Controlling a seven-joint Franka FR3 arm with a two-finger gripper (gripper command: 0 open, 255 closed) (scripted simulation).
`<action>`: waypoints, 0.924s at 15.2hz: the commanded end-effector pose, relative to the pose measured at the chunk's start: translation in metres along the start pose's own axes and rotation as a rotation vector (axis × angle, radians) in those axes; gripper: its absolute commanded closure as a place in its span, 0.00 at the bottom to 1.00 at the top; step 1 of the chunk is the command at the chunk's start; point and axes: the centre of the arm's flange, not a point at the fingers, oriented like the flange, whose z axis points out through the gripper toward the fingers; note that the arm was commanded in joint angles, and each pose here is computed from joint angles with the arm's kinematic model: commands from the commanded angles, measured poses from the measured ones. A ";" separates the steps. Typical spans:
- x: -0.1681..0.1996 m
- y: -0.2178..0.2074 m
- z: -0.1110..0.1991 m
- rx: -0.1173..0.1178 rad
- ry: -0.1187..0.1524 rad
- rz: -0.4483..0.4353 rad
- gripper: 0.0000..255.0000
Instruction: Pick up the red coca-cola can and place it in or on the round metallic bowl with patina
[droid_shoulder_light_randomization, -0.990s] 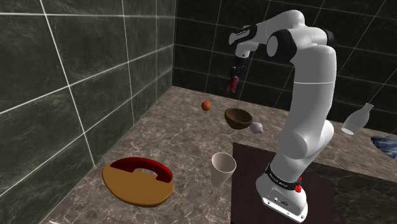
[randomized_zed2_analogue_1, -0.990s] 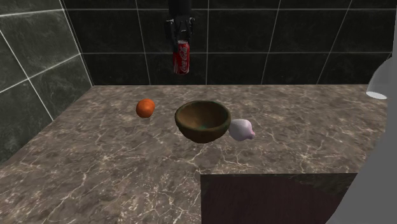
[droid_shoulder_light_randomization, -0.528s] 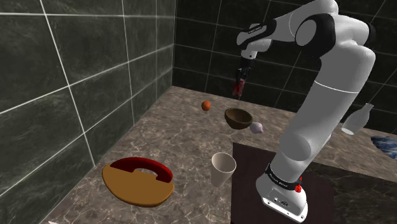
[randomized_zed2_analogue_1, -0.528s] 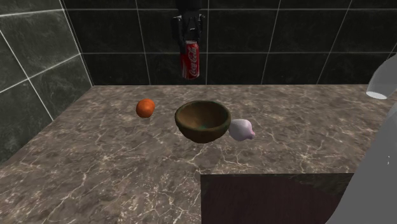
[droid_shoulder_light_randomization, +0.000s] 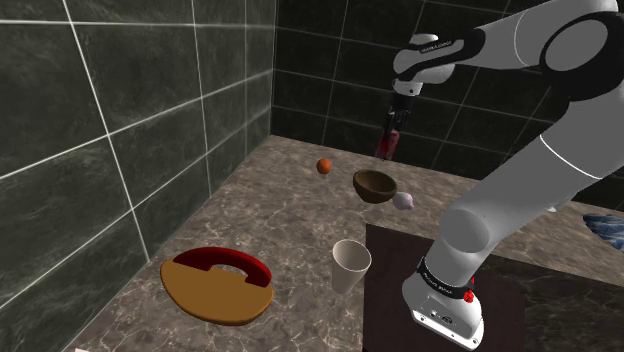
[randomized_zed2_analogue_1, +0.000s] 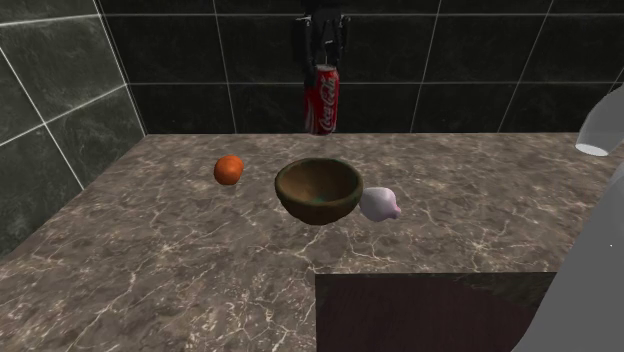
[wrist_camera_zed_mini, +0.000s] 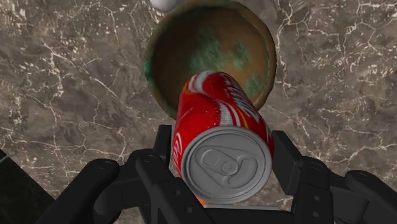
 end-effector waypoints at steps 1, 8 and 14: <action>-0.009 -0.011 0.005 -0.002 0.001 0.000 1.00; -0.009 -0.011 0.042 -0.002 0.001 0.000 1.00; -0.009 -0.010 0.073 -0.002 0.001 0.000 1.00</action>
